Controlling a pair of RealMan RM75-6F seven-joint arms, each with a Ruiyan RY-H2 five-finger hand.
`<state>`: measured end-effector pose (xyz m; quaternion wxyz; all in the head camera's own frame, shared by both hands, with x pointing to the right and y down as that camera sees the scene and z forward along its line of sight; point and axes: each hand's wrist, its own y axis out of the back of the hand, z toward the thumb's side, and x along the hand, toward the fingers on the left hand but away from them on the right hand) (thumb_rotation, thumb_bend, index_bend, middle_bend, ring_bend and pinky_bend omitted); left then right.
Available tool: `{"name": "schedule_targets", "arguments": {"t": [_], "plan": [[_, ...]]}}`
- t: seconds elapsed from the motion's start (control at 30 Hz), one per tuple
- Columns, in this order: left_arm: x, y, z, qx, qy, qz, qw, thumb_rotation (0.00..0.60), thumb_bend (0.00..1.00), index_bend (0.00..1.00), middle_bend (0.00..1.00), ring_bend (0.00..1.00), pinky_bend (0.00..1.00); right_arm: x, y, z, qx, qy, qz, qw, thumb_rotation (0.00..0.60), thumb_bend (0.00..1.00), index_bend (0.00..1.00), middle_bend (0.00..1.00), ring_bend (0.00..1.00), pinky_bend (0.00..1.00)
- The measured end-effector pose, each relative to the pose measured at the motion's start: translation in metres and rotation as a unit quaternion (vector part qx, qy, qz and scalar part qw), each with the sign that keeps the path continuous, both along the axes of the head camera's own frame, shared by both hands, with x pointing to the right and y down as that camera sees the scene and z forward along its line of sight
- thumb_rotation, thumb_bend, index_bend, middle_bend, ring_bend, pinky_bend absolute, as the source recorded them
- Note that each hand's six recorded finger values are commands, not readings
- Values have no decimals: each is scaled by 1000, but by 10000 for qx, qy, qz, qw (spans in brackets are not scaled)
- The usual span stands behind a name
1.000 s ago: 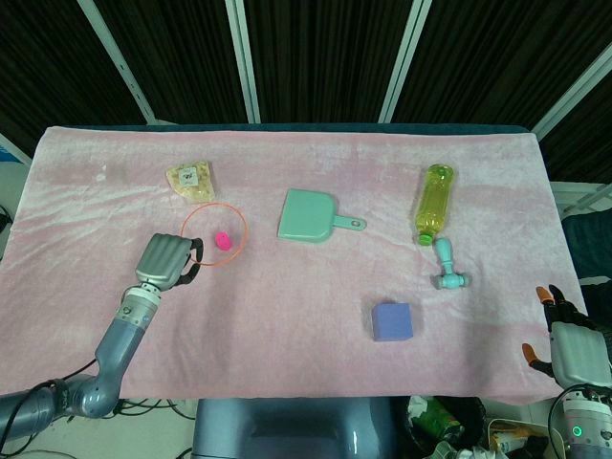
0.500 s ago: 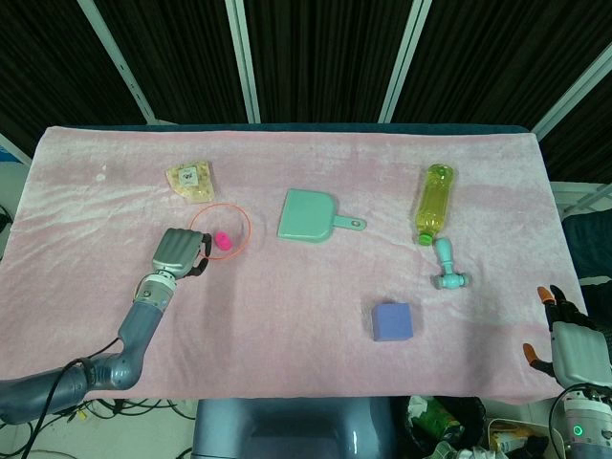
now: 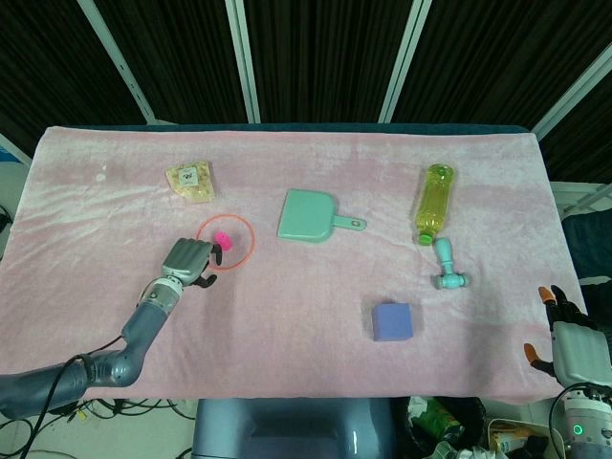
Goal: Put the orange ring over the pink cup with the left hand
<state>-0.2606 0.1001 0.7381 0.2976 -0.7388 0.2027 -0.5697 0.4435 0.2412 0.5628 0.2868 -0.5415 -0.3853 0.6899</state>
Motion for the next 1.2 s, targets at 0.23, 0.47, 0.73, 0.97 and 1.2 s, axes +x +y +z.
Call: {"name": "schedule_targets", "arguments": {"t": [0.23,0.47,0.73,0.97,1.2], "plan": [[0,5,-20,155,117,109,9998,600,311,465,939,949,913,0,0,0,9,5,0,10000,600,234,63,33,130,215],[-12,17,-76,772,302,184,9964,600,311,442,838,850,887,0,0,-1,6,8,-3,10000,600,234,63,33,129,215],[-72,46,-143,1588,171,-376,9865,600,255,264,307,170,384,-3,0,-2,37,1,-62,10000,600,234,58,33,130,215],[-158,108,-172,1687,-457,-1534,9726,600,155,174,69,6,185,-3,0,-3,66,0,-77,9999,600,235,57,33,130,215],[-195,133,-171,1366,-459,-2260,9634,600,131,124,39,0,128,-2,-1,-3,82,14,-62,9999,600,234,57,33,130,215]]}}
